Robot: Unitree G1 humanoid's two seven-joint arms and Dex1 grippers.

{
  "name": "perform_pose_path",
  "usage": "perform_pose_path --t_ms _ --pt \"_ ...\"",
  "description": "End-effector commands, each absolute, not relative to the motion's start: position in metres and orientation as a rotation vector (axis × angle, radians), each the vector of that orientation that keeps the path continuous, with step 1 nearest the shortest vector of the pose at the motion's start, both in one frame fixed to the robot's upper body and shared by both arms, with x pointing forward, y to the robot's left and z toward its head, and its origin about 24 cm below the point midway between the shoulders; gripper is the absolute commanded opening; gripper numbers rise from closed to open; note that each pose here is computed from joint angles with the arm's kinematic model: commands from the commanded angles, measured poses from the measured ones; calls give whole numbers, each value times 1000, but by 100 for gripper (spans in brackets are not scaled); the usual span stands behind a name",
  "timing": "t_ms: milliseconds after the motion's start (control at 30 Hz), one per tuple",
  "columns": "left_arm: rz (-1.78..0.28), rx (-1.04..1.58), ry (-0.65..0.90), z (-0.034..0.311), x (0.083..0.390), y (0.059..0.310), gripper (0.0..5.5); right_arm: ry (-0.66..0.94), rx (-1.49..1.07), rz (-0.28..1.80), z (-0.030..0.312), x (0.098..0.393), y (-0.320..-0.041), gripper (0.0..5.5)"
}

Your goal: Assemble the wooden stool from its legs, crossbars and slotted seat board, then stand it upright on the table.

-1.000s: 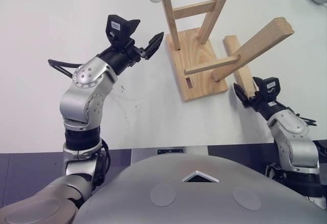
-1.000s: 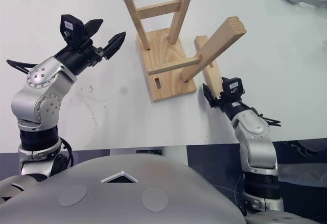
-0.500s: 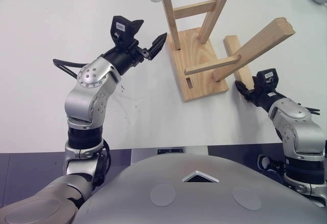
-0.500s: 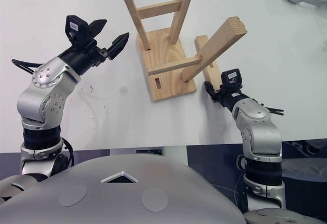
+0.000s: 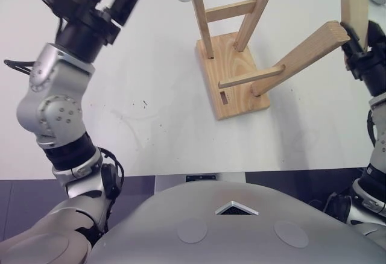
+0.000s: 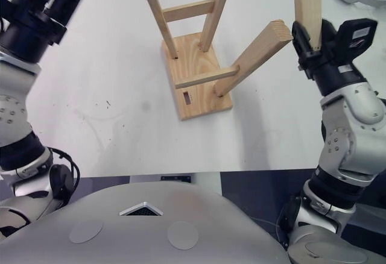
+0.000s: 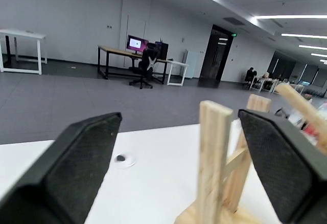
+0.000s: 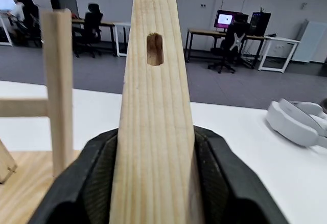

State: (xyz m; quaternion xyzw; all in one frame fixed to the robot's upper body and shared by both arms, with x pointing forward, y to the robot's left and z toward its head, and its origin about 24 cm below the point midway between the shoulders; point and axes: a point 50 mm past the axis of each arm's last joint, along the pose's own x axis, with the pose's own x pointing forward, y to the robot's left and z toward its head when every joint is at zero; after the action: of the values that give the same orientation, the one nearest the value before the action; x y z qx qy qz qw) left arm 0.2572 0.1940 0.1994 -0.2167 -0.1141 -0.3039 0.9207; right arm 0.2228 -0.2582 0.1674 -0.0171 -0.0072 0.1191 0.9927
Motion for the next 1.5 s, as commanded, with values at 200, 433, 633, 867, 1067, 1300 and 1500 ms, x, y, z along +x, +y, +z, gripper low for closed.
perform_pose_path --t_ms 200,433,633,867,1067,1300,1500 --pt "-1259 -898 -310 279 258 128 421 -406 99 973 316 206 -204 208" --pt "-1490 -904 -376 314 239 120 421 -219 225 1274 328 209 -180 208" --pt "-1564 -896 -415 317 225 123 421 -131 265 1395 313 198 -168 208" --pt "-1527 -898 -398 315 231 122 421 -102 258 1447 308 187 -165 208" --pt "-1542 -900 -403 316 228 121 421 -37 211 1422 297 194 -162 208" --pt "-1534 -904 -395 314 229 120 403 -44 212 1416 296 195 -162 208" --pt "-1248 -846 -313 303 242 121 362 -144 -32 1258 298 196 -154 208"
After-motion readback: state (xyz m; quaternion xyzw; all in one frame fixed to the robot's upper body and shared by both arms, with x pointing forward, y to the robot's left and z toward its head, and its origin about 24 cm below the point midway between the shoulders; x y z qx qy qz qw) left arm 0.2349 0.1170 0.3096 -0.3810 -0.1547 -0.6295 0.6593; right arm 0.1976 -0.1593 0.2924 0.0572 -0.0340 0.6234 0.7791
